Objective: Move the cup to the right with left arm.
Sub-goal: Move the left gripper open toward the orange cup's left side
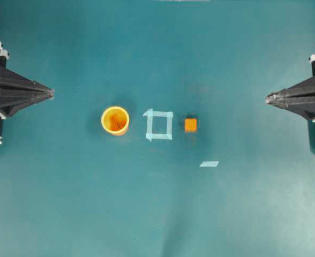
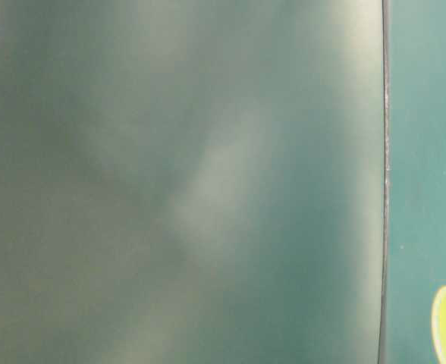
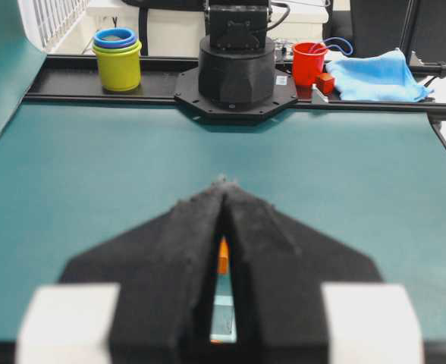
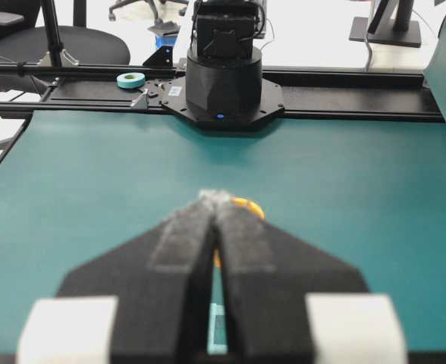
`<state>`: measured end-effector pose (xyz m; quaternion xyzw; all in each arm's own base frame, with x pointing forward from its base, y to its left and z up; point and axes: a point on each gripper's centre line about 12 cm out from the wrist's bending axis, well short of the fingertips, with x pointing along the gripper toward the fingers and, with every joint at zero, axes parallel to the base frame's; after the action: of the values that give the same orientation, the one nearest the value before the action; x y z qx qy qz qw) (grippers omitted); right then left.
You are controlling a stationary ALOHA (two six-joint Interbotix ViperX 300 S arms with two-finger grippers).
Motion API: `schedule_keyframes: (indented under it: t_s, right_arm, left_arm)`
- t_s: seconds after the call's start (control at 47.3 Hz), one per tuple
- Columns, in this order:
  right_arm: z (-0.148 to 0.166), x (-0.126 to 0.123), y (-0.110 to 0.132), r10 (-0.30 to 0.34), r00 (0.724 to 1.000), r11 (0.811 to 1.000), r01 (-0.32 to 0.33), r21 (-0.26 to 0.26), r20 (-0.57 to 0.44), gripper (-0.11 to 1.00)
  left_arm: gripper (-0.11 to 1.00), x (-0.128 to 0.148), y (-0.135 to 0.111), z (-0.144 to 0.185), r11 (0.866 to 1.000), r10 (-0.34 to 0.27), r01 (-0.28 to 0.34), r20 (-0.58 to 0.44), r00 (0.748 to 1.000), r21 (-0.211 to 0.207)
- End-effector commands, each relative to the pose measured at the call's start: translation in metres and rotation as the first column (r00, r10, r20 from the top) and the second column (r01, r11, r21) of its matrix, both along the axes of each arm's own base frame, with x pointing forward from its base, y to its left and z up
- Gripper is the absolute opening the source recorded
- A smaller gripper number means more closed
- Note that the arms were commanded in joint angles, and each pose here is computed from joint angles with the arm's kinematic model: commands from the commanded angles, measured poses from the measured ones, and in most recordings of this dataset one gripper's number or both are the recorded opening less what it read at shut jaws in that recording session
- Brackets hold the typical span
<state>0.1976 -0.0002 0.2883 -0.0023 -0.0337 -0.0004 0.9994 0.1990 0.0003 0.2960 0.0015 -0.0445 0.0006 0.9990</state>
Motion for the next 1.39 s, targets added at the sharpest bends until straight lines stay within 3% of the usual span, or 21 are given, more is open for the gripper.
schedule_keyframes:
  t_s: [0.0, 0.613, 0.74, 0.993, 1.374]
  right_arm:
    - [0.012, 0.004, 0.0, -0.001, 1.0, 1.0, 0.0, 0.015, 0.028, -0.01]
    - [0.003, 0.02, -0.001, -0.001, 1.0, 1.0, 0.002, 0.029, -0.023, -0.01]
    - [0.004, 0.024, -0.001, -0.001, 1.0, 1.0, 0.002, 0.029, -0.021, -0.01]
    - [0.006, 0.032, -0.001, -0.001, 1.0, 1.0, 0.002, 0.03, -0.028, -0.01]
    - [0.012, 0.033, -0.001, -0.002, 1.0, 0.999, 0.002, 0.033, -0.009, -0.01]
  left_arm:
    - [-0.01, 0.001, -0.001, 0.002, 1.0, -0.006, 0.006, -0.011, 1.0, -0.002]
    - [0.04, 0.006, -0.001, -0.012, 1.0, -0.006, 0.006, -0.09, 0.996, 0.0]
    - [0.16, 0.008, -0.001, -0.016, 1.0, -0.006, 0.006, -0.095, 0.995, 0.0]
    - [0.52, 0.012, -0.001, -0.026, 1.0, -0.007, 0.007, -0.093, 0.996, -0.001]
    - [0.73, 0.035, -0.001, -0.06, 1.0, -0.007, 0.007, -0.219, 0.976, -0.003]
